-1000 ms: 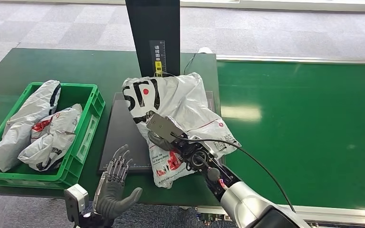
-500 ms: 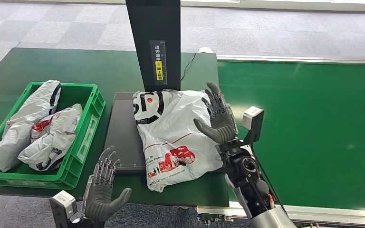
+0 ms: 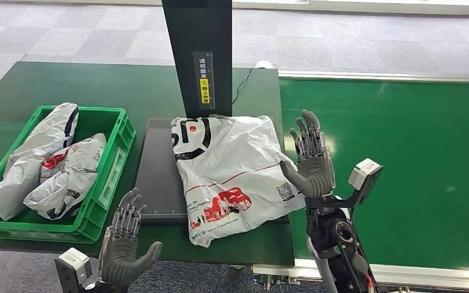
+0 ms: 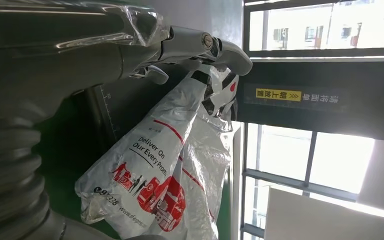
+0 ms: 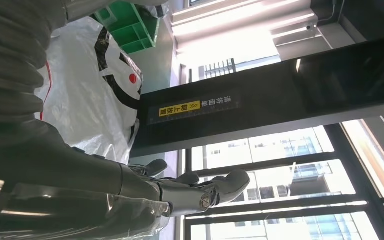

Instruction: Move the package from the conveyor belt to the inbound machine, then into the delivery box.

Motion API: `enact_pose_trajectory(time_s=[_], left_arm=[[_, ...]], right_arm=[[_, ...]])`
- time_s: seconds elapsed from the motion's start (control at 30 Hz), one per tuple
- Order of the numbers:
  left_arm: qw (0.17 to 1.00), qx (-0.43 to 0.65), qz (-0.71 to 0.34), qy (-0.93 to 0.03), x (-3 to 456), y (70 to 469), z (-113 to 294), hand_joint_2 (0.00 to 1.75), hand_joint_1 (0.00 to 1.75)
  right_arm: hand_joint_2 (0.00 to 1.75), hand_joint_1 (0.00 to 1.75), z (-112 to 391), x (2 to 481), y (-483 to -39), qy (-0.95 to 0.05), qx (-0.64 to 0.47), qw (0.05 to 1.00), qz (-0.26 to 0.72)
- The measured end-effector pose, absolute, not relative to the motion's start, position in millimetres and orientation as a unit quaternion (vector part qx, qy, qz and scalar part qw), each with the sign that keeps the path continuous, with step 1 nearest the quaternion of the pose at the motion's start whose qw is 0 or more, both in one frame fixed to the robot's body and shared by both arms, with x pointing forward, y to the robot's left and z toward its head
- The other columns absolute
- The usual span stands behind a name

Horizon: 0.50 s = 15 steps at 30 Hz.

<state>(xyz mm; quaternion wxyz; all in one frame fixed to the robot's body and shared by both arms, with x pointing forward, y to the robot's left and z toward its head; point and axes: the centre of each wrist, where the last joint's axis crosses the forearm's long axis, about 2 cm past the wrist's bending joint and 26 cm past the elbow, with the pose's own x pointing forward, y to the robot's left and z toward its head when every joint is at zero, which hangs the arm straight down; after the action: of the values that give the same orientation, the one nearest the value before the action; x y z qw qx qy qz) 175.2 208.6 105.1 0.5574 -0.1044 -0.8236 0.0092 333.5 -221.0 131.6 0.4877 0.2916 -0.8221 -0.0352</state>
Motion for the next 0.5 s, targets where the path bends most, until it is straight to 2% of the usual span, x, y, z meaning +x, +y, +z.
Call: enact_pose_trajectory(time_s=[0.1, 0.23, 0.37, 0.5], left_arm=[[0.544, -0.068, -0.011, -0.837, 175.5, 211.0, 108.6, 1.75, 0.00], [0.494, 0.044, -0.054, -0.866, 186.3, 220.1, 124.9, 1.75, 0.00], [0.452, 0.104, -0.095, -0.881, 217.5, 221.0, 150.9, 1.75, 0.00], [0.436, 0.125, -0.158, -0.877, 257.0, 204.5, 170.1, 1.75, 0.00]], right_arm=[[1.75, 0.00, 122.8, 317.5, -227.9, -0.824, 0.284, 0.487, -0.049], [1.75, 0.00, 111.2, 293.2, -236.8, -0.827, 0.264, 0.492, -0.066], [1.75, 0.00, 105.6, 279.0, -235.4, -0.825, 0.250, 0.501, -0.076], [1.75, 0.00, 104.1, 274.1, -233.2, -0.822, 0.245, 0.506, -0.089]])
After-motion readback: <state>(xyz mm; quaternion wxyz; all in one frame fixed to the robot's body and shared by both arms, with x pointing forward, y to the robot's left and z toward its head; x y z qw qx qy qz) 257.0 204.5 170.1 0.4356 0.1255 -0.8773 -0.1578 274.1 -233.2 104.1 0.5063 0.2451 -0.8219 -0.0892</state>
